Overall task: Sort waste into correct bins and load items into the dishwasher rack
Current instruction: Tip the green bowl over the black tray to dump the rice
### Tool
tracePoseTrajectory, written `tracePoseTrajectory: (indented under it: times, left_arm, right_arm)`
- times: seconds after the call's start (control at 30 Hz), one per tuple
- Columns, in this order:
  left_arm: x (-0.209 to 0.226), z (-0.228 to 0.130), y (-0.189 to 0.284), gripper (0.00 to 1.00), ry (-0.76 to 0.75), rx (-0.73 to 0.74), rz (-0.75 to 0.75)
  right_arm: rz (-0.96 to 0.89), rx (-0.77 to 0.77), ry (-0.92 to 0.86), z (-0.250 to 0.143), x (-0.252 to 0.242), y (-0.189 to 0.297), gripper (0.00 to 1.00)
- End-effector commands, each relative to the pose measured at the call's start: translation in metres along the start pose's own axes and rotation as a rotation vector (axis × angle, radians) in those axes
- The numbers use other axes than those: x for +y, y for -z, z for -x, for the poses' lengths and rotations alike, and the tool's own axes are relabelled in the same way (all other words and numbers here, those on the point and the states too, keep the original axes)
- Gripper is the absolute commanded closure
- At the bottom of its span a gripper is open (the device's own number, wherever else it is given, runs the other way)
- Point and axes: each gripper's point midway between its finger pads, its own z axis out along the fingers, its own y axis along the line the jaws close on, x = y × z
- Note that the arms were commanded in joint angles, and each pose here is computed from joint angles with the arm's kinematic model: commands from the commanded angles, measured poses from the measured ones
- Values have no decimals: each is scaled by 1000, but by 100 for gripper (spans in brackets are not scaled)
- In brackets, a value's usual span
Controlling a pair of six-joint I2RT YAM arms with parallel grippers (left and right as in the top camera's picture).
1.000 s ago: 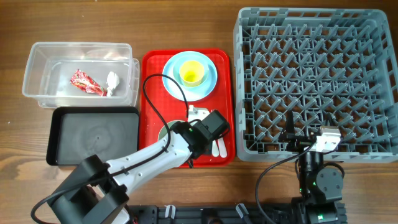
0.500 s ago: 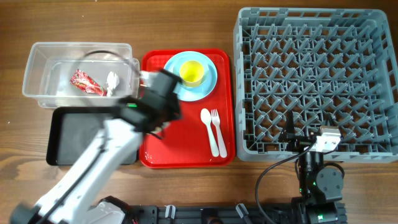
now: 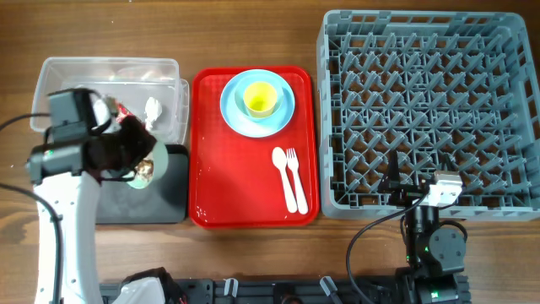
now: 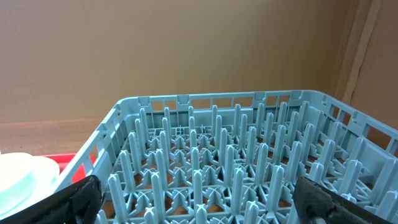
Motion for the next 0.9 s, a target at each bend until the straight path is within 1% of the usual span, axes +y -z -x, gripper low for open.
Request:
tracePoseTrajectory:
  times: [0.0, 0.23, 0.5, 0.67, 0.87]
  left_arm:
    - [2, 2, -1, 96, 49, 22, -197]
    - [19, 18, 4, 96, 122, -42, -447]
    - [43, 27, 22, 96, 200, -129, -646]
    - [59, 30, 32, 96, 258, -173, -692]
    - [68, 34, 40, 96, 290, -205, -711]
  right_arm:
    - [-12, -9, -14, 2, -2, 0, 0]
    - [-12, -9, -14, 2, -2, 0, 0]
    - [-12, -9, -14, 2, -2, 0, 0]
    - [-12, -9, -14, 2, -2, 0, 0]
    - [-12, -9, -14, 2, -2, 0, 0]
